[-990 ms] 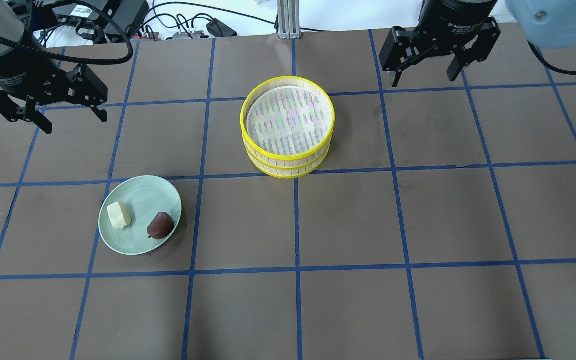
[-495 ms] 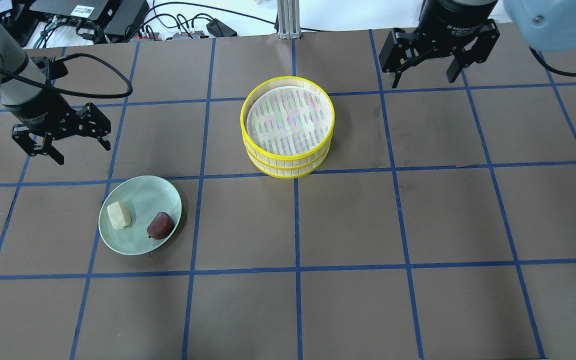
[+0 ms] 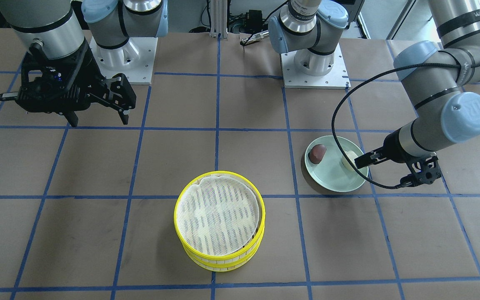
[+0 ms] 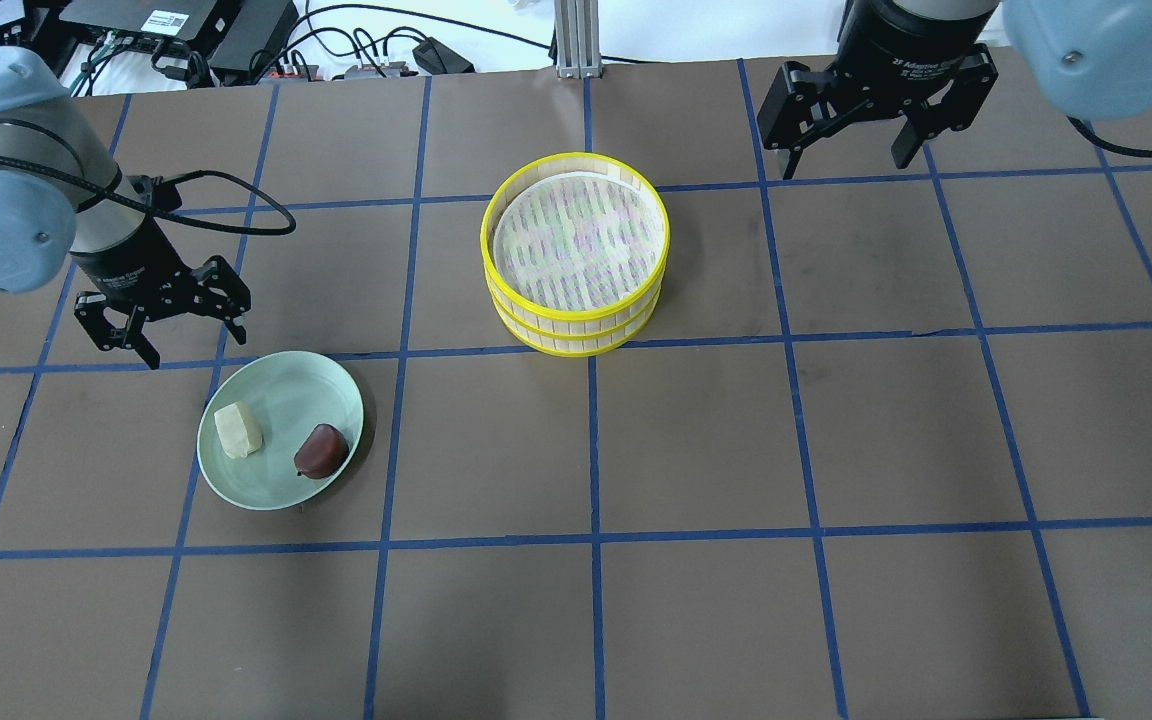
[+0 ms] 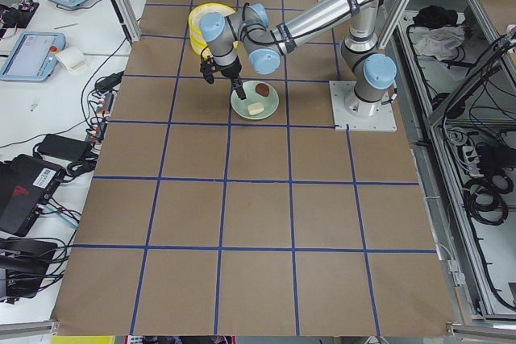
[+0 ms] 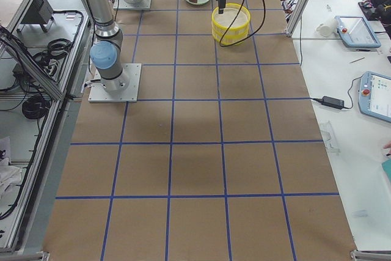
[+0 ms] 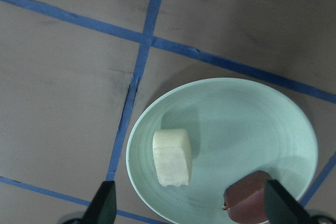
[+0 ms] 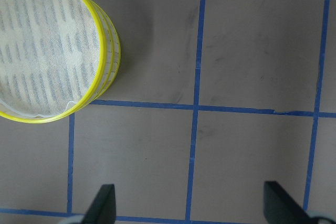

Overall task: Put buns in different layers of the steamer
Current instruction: 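Move the left gripper down over the white bun on the green plate, then grasp the white bun with left gripper while right gripper reaches the steamer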

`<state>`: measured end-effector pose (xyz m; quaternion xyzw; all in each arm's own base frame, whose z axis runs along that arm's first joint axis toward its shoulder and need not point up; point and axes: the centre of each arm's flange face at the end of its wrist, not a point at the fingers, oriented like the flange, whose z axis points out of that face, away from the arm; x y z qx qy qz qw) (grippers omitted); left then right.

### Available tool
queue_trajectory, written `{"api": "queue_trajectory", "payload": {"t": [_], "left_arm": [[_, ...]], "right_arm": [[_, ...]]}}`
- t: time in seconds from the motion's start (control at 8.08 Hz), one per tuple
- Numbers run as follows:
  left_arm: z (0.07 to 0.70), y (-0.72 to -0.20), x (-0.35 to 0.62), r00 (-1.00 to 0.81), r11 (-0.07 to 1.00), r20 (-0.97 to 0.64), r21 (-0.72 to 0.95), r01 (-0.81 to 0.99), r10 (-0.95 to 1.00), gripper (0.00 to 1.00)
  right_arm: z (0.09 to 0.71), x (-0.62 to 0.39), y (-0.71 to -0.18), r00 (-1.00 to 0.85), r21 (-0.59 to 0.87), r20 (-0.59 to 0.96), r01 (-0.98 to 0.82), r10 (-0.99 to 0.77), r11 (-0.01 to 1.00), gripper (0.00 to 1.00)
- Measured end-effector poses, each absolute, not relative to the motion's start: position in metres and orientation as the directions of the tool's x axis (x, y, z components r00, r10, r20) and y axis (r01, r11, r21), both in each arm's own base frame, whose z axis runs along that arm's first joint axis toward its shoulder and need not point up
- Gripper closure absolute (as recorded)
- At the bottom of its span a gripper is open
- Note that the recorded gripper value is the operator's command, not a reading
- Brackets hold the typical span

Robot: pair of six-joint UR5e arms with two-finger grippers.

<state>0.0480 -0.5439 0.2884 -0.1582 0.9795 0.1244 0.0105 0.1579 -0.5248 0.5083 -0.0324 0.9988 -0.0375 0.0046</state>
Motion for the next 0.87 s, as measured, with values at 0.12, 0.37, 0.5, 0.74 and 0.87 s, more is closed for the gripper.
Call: {"api": "queue_trajectory", "payload": {"t": [0.12, 0.37, 0.5, 0.74, 0.87], "left_arm": [[0.271, -0.541, 0.051, -0.95, 0.91, -0.089, 0.274, -0.312, -0.299, 0.0], [0.243, -0.539, 0.052, -0.951, 0.893, -0.106, 0.326, -0.309, -0.291, 0.0], [0.232, -0.54, 0.052, -0.952, 0.887, -0.107, 0.345, -0.307, -0.288, 0.01], [0.215, -0.541, 0.053, -0.953, 0.876, -0.109, 0.374, -0.304, -0.284, 0.02], [0.209, -0.542, 0.054, -0.953, 0.873, -0.112, 0.382, -0.303, -0.281, 0.02]], "right_arm": [[0.508, 0.158, -0.525, -0.998, -0.076, -0.006, -0.065, -0.066, 0.995, 0.0], [0.508, 0.158, -0.525, -0.998, -0.077, -0.006, -0.065, -0.066, 0.995, 0.0], [0.508, 0.158, -0.525, -0.998, -0.076, -0.006, -0.066, -0.066, 0.995, 0.0], [0.508, 0.158, -0.525, -0.998, -0.077, -0.006, -0.066, -0.067, 0.995, 0.0], [0.508, 0.158, -0.525, -0.998, -0.077, -0.006, -0.066, -0.067, 0.995, 0.0]]}}
